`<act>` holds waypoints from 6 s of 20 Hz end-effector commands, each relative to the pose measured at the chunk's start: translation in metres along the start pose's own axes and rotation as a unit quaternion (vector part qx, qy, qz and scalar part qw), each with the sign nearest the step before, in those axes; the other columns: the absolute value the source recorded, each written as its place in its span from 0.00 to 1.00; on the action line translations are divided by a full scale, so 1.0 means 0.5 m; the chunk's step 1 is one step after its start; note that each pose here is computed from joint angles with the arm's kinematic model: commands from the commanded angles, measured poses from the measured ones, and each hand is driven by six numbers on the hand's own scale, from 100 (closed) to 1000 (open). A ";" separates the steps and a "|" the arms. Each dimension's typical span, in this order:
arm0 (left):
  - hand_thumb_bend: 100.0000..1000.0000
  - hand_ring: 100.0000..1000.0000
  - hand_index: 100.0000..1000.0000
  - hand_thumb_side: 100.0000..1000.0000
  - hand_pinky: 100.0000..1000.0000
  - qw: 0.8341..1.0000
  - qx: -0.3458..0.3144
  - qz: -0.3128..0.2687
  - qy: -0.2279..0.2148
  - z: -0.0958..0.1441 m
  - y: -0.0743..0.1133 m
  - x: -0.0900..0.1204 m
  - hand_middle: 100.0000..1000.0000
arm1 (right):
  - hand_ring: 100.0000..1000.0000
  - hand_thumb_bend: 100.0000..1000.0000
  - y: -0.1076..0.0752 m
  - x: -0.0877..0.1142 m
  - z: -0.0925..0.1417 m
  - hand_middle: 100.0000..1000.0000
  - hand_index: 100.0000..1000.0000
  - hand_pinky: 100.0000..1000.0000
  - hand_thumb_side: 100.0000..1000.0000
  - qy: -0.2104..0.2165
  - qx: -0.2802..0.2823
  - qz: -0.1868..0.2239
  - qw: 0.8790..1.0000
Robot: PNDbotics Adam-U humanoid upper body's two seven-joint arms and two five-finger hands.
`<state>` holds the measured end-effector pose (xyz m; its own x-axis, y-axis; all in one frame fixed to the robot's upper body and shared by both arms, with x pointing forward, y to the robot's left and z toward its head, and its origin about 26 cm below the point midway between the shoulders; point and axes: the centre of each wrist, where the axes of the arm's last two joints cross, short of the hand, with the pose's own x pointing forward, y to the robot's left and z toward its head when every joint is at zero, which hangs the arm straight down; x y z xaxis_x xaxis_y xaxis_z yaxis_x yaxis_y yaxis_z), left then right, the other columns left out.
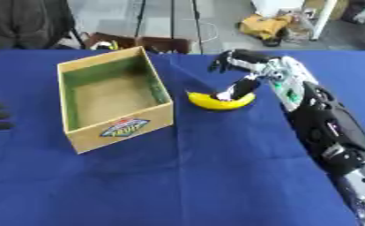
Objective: Pick up objects on the table and place them in the box.
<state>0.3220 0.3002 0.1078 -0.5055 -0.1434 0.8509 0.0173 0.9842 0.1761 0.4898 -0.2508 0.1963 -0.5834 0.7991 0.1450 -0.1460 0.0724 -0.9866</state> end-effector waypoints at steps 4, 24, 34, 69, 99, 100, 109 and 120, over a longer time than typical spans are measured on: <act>0.43 0.64 0.77 0.85 0.61 1.000 0.001 -0.011 -0.014 -0.009 0.011 0.015 0.62 | 0.71 0.29 -0.010 -0.008 0.008 0.74 0.80 0.74 0.31 0.014 0.013 0.006 1.000; 0.43 0.64 0.77 0.85 0.61 1.000 -0.001 -0.009 -0.017 -0.013 0.010 0.017 0.62 | 0.66 0.28 0.079 -0.017 -0.013 0.69 0.75 0.72 0.30 0.039 0.065 -0.001 0.997; 0.43 0.64 0.77 0.85 0.61 1.000 0.000 -0.009 -0.016 -0.012 0.009 0.017 0.62 | 0.64 0.26 0.093 -0.017 -0.014 0.67 0.73 0.72 0.29 0.041 0.076 0.000 0.996; 0.44 0.64 0.77 0.85 0.60 1.000 0.000 -0.007 -0.015 -0.010 0.008 0.015 0.62 | 0.53 0.03 -0.009 -0.002 -0.015 0.57 0.65 0.69 0.26 0.023 -0.007 0.024 0.999; 0.45 0.64 0.77 0.84 0.60 0.999 -0.021 0.016 -0.036 -0.033 -0.020 0.032 0.62 | 0.58 0.03 -0.007 0.236 -0.151 0.61 0.69 0.69 0.29 -0.163 0.032 0.123 0.978; 0.45 0.64 0.77 0.84 0.60 0.999 -0.021 0.016 -0.036 -0.033 -0.020 0.031 0.62 | 0.58 0.04 0.000 0.236 -0.152 0.61 0.69 0.69 0.30 -0.163 0.036 0.121 0.979; 0.45 0.64 0.77 0.84 0.60 0.999 -0.020 0.015 -0.035 -0.032 -0.020 0.030 0.62 | 0.63 0.10 0.052 0.230 -0.158 0.69 0.74 0.71 0.38 -0.165 0.064 0.083 0.981; 0.45 0.64 0.77 0.84 0.60 0.999 -0.018 0.014 -0.032 -0.030 -0.017 0.028 0.62 | 0.61 0.09 0.015 0.220 -0.142 0.68 0.75 0.70 0.40 -0.175 0.000 0.063 0.983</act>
<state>0.3276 0.2868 0.1182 -0.5394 -0.1036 0.8356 0.0626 0.9847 0.1626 0.4799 -0.1139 0.1781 -0.8346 0.5467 0.0673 -0.1120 -0.0488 -0.9925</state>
